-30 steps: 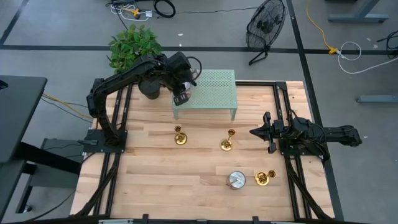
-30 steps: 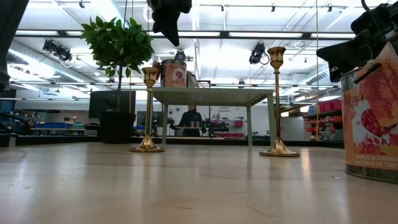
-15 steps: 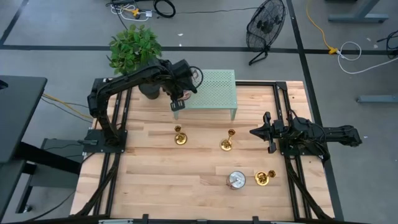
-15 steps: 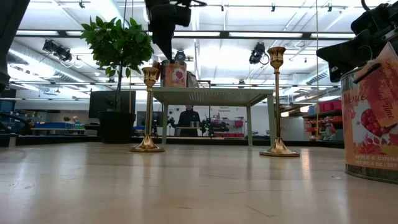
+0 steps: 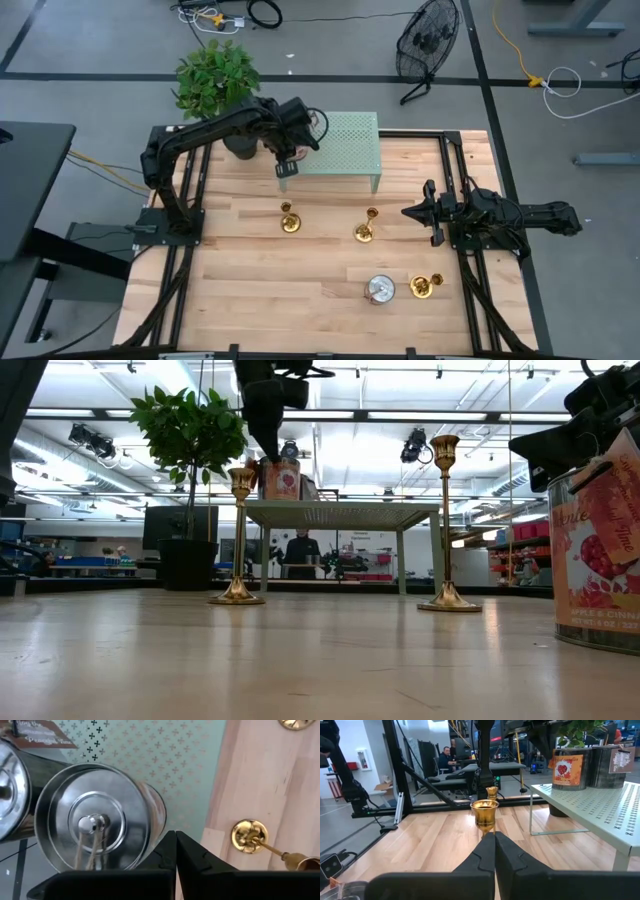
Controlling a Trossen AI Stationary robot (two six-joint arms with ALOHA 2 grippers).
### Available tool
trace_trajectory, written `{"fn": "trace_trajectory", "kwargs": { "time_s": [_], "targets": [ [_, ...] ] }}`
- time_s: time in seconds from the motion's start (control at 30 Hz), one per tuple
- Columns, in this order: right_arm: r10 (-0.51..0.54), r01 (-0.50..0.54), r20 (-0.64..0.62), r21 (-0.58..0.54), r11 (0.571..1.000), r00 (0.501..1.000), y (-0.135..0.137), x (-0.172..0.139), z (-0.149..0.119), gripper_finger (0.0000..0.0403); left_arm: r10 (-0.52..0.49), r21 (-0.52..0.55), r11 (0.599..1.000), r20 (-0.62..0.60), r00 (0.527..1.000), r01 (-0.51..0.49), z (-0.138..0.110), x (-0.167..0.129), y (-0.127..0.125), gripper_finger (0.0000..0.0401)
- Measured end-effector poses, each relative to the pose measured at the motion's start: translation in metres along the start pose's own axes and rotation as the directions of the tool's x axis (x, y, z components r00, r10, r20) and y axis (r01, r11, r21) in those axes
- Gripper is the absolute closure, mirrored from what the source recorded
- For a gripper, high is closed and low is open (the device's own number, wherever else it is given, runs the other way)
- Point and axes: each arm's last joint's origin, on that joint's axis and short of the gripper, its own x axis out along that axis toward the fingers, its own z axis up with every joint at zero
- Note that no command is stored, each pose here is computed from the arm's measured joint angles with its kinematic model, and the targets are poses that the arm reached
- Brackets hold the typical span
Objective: Pick & Place candle stick holders
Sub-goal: Put the top silver scented candle on the shelf, then put the top left gold candle holder on the shelf
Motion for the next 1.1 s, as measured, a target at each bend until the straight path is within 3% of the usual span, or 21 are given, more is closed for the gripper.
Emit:
{"fn": "trace_trajectory", "kwargs": {
  "time_s": [0.7,1.1],
  "targets": [
    [0.000,0.000,0.000,0.000,1.000,1.000,0.0000,0.0000,0.0000,0.0400,0.096,-0.002,0.995,0.011,0.995,-0.096,0.0025,-0.0002,0.0032,0.0388],
    [0.000,0.000,0.000,0.000,1.000,1.000,0.0000,0.0000,0.0000,0.0400,-0.003,-0.010,1.000,0.035,0.999,0.003,0.0038,-0.0005,-0.0026,0.0393]
  ]
}}
